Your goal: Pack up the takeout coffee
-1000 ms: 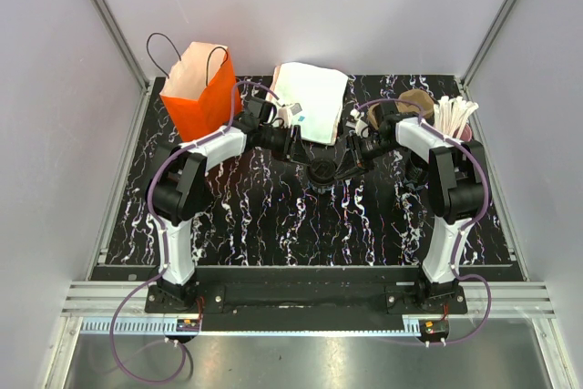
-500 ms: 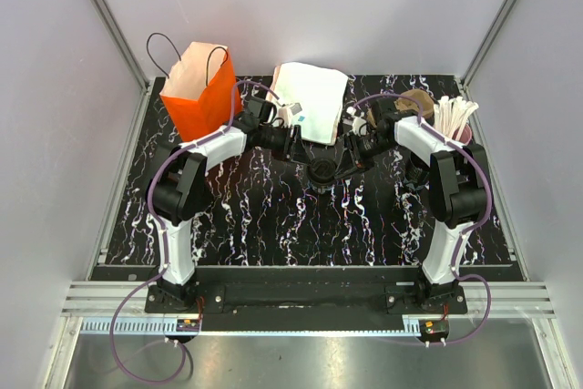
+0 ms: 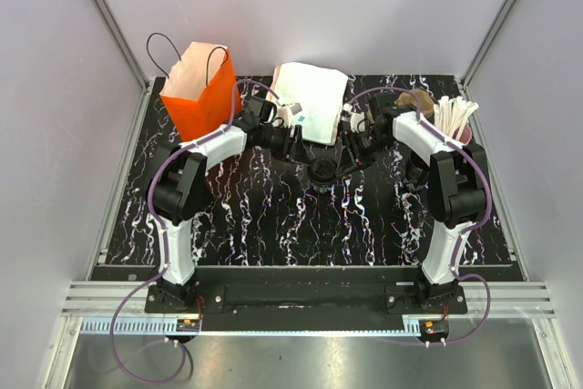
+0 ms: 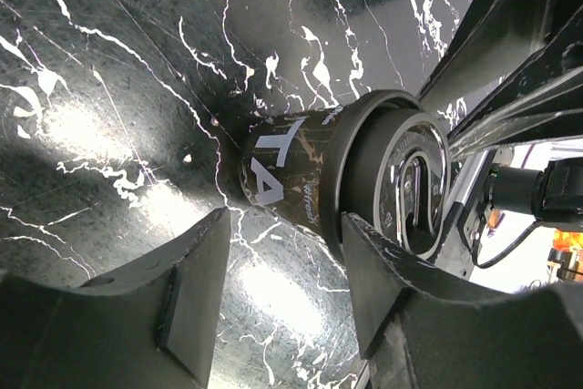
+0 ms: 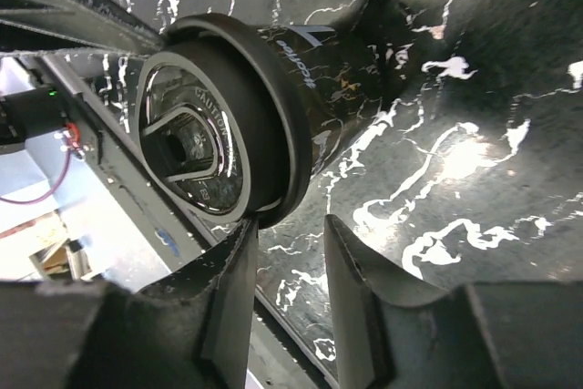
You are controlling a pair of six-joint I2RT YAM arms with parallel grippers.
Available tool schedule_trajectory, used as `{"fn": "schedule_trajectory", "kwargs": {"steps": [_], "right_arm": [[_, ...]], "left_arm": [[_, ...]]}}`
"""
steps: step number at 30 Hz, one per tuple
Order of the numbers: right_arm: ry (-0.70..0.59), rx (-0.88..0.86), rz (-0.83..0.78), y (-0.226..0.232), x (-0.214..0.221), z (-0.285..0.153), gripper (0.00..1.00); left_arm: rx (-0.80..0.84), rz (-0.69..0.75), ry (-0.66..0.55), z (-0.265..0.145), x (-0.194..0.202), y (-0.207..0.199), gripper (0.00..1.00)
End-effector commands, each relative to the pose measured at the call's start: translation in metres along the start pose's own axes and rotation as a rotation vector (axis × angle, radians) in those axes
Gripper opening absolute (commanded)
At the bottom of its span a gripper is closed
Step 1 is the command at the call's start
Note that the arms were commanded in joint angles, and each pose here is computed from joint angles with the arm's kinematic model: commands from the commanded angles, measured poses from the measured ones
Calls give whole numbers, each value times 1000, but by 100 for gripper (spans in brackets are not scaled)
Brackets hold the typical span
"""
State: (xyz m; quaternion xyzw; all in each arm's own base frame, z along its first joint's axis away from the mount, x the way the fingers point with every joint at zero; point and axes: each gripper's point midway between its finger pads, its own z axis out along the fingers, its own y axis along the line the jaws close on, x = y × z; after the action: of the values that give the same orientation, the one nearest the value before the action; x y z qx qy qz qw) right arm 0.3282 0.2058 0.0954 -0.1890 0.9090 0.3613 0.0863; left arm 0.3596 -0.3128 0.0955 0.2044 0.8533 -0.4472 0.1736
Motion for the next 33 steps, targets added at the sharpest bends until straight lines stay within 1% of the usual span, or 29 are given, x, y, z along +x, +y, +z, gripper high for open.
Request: {"fn": "schedule_trajectory", "kwargs": {"steps": [1,2,5,11,15,21,27,33], "right_arm": [[-93,27,-143,12,-35,-7,43],[-96,27,-149,15,-36,-9,44],[-105,22,-157,18,-39,-13,49],[-110,16,-164,24,-42,-19,55],[-125,21,-182,29,-47,-24,57],[-109,37,-173,21,-43,-20,57],[-95,36,-164,16,-41,-14,57],[-98,13,-159,19,-42,-12,57]], "left_arm": [[53,51,13,0,-2,-25,58],[60,57,8,-2,-4,-27,60],[86,75,-2,-5,-8,-35,62],[125,108,-24,-15,-19,-51,68],[132,133,-41,-21,-30,-60,71],[141,155,-52,-26,-39,-69,74],[129,136,-44,-21,-40,-62,75],[126,107,-26,-14,-31,-53,75]]}}
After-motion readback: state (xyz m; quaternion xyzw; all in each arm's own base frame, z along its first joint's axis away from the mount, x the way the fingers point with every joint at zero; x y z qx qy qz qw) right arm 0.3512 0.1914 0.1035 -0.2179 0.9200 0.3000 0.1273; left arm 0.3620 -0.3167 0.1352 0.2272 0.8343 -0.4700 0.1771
